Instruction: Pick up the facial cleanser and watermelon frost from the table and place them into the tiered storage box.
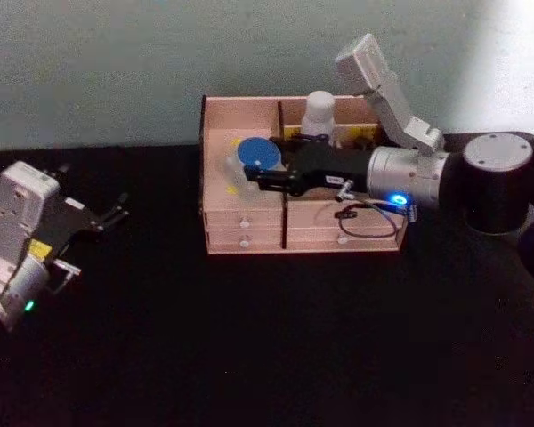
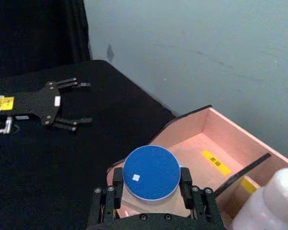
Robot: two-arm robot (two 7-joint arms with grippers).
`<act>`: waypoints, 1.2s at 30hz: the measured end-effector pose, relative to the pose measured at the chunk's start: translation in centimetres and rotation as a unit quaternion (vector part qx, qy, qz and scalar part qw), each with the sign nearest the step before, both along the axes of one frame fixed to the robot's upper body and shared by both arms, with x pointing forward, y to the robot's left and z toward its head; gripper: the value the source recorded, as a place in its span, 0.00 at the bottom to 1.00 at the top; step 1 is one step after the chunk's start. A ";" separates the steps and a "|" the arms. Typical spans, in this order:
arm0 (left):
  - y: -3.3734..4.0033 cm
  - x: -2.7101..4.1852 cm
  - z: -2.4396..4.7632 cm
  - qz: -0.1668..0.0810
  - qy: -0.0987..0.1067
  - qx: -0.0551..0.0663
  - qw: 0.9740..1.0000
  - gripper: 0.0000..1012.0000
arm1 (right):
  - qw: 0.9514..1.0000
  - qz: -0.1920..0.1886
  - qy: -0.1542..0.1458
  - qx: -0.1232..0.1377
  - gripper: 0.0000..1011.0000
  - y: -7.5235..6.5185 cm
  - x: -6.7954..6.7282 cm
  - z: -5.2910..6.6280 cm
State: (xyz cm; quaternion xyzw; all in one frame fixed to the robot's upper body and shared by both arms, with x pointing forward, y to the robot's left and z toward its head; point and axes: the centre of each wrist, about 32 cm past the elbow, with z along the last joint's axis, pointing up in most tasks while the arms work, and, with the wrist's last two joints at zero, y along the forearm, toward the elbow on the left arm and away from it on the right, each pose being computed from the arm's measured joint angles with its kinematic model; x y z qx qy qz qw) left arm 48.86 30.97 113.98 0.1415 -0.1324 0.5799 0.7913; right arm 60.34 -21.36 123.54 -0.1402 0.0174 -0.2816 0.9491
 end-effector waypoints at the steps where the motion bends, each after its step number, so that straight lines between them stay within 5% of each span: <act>1: 0.00 0.00 0.00 0.000 0.000 0.000 1.000 0.99 | 1.000 -0.001 0.001 0.001 0.70 0.2 0.3 0.0; 17: 0.00 0.00 0.00 0.000 0.000 0.000 1.000 0.99 | 1.000 -0.012 0.016 -0.004 0.70 1.4 2.1 -0.6; 36: 0.00 0.00 0.00 0.000 0.000 0.000 1.000 0.99 | 1.000 -0.023 0.019 -0.003 0.70 1.6 2.5 -1.1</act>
